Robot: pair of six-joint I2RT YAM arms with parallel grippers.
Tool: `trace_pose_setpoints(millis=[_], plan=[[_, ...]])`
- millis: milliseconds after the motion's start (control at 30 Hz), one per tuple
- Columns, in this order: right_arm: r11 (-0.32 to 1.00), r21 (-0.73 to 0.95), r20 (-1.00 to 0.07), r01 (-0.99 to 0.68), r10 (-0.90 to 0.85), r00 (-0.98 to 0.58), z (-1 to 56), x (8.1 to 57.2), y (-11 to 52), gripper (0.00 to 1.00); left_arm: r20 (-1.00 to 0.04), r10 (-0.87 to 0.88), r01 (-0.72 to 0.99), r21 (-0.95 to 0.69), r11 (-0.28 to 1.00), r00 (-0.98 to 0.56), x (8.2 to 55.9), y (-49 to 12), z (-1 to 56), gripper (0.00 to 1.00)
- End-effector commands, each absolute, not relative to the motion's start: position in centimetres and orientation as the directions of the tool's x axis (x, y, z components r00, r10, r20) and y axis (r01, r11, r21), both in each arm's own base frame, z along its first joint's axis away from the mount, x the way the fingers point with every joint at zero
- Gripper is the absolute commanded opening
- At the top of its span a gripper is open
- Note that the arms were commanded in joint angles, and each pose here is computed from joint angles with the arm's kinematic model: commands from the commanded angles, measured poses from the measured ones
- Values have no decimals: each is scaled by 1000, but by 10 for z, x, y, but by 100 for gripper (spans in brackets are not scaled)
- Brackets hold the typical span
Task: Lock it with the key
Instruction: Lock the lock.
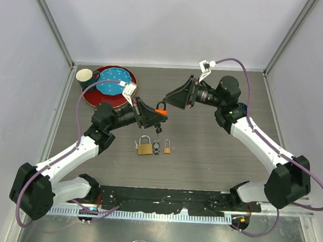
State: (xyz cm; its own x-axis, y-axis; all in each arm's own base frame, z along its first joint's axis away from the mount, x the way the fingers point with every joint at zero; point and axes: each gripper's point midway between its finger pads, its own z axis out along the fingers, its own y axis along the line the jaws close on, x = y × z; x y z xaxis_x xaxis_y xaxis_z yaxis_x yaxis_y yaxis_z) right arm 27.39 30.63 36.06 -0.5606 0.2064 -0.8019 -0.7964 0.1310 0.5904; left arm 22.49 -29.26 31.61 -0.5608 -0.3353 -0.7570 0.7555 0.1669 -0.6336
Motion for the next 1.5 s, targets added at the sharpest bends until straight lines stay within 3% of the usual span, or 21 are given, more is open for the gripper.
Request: trace_pose_setpoints(millis=[0, 400, 467, 600, 933, 1133, 1467], plan=[[61, 522, -840, -850, 211, -501, 379, 261, 317, 71, -792, -386, 832, -545, 99, -473, 214, -290, 357, 0], [4, 520, -843, -854, 158, -513, 370, 243, 333, 50, -795, -374, 833, -545, 95, -478, 219, -295, 357, 0], [3, 519, -845, -855, 154, -513, 367, 244, 333, 41, -797, -371, 834, -543, 95, -477, 219, -295, 357, 0], [2, 519, -845, -855, 156, -512, 368, 243, 333, 33, -799, -373, 837, -539, 96, -472, 219, -294, 358, 0], [-11, 536, -831, -844, 170, -530, 364, 242, 333, 29, -807, -376, 850, -520, 86, -455, 215, -293, 363, 0], [-30, 539, -827, -842, 173, -535, 367, 240, 334, 2, -807, -374, 850, -520, 86, -456, 215, -293, 361, 0], [-13, 513, -839, -858, 205, -504, 383, 241, 330, 2, -810, -364, 847, -524, 95, -460, 214, -293, 357, 0]])
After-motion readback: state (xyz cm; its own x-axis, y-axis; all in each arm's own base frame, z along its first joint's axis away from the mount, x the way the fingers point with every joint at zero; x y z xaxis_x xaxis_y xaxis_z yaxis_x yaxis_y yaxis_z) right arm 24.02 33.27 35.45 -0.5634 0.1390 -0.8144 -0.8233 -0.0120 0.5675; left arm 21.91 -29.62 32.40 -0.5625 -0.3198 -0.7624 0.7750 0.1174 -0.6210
